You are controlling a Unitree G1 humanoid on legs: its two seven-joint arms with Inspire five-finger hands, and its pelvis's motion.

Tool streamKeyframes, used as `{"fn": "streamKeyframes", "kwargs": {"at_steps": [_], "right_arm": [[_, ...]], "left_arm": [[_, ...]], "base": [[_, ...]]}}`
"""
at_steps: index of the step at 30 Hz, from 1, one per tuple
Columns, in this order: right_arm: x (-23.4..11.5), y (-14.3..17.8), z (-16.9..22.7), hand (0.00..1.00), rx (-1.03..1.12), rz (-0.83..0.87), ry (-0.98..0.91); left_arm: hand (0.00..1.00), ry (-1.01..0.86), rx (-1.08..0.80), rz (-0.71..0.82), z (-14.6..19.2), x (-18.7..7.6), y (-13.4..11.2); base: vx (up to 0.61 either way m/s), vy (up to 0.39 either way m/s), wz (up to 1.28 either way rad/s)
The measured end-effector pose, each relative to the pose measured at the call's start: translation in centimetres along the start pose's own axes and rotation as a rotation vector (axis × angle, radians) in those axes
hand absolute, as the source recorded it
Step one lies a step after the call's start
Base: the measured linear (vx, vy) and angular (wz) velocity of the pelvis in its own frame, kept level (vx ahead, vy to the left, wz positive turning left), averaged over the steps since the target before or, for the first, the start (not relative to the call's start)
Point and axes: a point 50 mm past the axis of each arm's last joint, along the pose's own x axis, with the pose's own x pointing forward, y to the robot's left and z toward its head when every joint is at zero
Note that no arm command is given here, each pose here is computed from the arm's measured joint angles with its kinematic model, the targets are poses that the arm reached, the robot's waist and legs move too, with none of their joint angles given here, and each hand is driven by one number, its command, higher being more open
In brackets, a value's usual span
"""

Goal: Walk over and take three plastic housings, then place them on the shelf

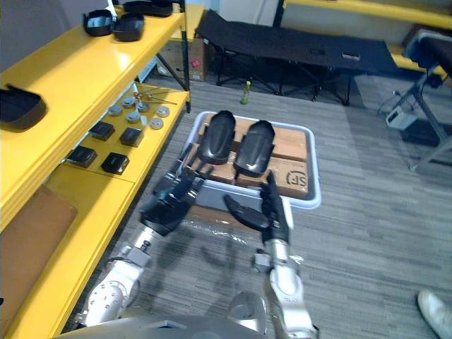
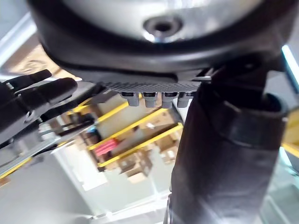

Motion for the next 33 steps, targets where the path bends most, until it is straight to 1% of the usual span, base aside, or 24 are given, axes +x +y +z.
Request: {"fn": "streamKeyframes", "kwargs": {"at_steps": [2,3,5,9,10,12,14,15,21,23,25,27,28,30,33], "right_arm": [[-0.4,-1.6,0.1,1.00,0.015,-0.054,0.006],[-0.4,-1.8,0.1,1.00,0.031,-0.061,0.007],[-0.4,-1.1,0.1,1.00,0.044,-0.036,0.005],[0.1,0.4,0.7,1.00,0.064,0.024,-0.027],[0.4,0.9,0.8,1.00,0.081,0.024,-0.038],[0.3,1.0,0.7,1.00,0.096,0.005,-0.035],[0.0,1.1,0.4,1.00,0.154,-0.018,-0.022],[-0.9,1.1,-1.6,1.00,0.182,0.025,0.053],[-0.9,1.1,-1.7,1.00,0.182,0.022,0.055],[-1.0,0.9,-1.8,1.00,0.181,0.012,0.063],[-1.1,0.5,-2.4,1.00,0.177,-0.011,0.091],[-1.4,-0.1,-3.5,1.00,0.175,-0.047,0.157],[-1.5,-0.2,-3.7,1.00,0.177,-0.056,0.175],[-2.0,-0.8,-5.0,1.00,0.212,-0.101,0.257],[-2.4,-1.0,-6.1,1.00,0.316,-0.143,0.329]], "left_arm": [[1.00,0.034,-0.034,-0.048,-1.2,0.4,-0.9],[1.00,0.033,-0.044,-0.062,-1.5,0.6,-1.2],[1.00,0.003,-0.038,-0.066,-1.2,0.4,-1.3],[1.00,-0.100,0.003,-0.006,0.6,-0.7,-0.1],[1.00,-0.132,0.015,0.012,1.3,-1.1,0.3],[1.00,-0.138,0.031,0.029,1.8,-1.4,0.7],[1.00,-0.141,0.058,0.041,2.4,-1.8,1.1],[1.00,-0.257,0.008,0.118,3.9,-1.8,1.6],[1.00,-0.267,0.017,0.134,4.1,-1.9,1.8],[1.00,-0.282,0.067,0.194,4.8,-2.3,2.3],[1.00,-0.299,0.140,0.288,5.6,-2.9,2.9],[1.00,-0.307,0.253,0.433,6.4,-4.2,3.9],[1.00,-0.305,0.278,0.465,6.4,-4.4,4.1],[1.00,-0.286,0.389,0.603,6.7,-5.5,5.0],[1.00,-0.236,0.481,0.704,6.3,-5.9,5.7]], "base": [[-0.01,-0.340,-0.20],[-0.02,-0.289,-0.54],[-0.01,-0.146,-0.65],[0.01,0.021,-0.76],[0.01,0.122,-0.67],[-0.02,0.115,-0.29],[-0.01,0.092,-0.15],[0.00,0.035,-0.03],[0.00,-0.001,-0.01],[0.00,-0.010,-0.06],[0.00,-0.014,-0.16],[0.02,-0.013,-0.22],[0.02,-0.005,-0.16],[0.00,0.015,-0.15],[0.01,0.032,0.01]]}}
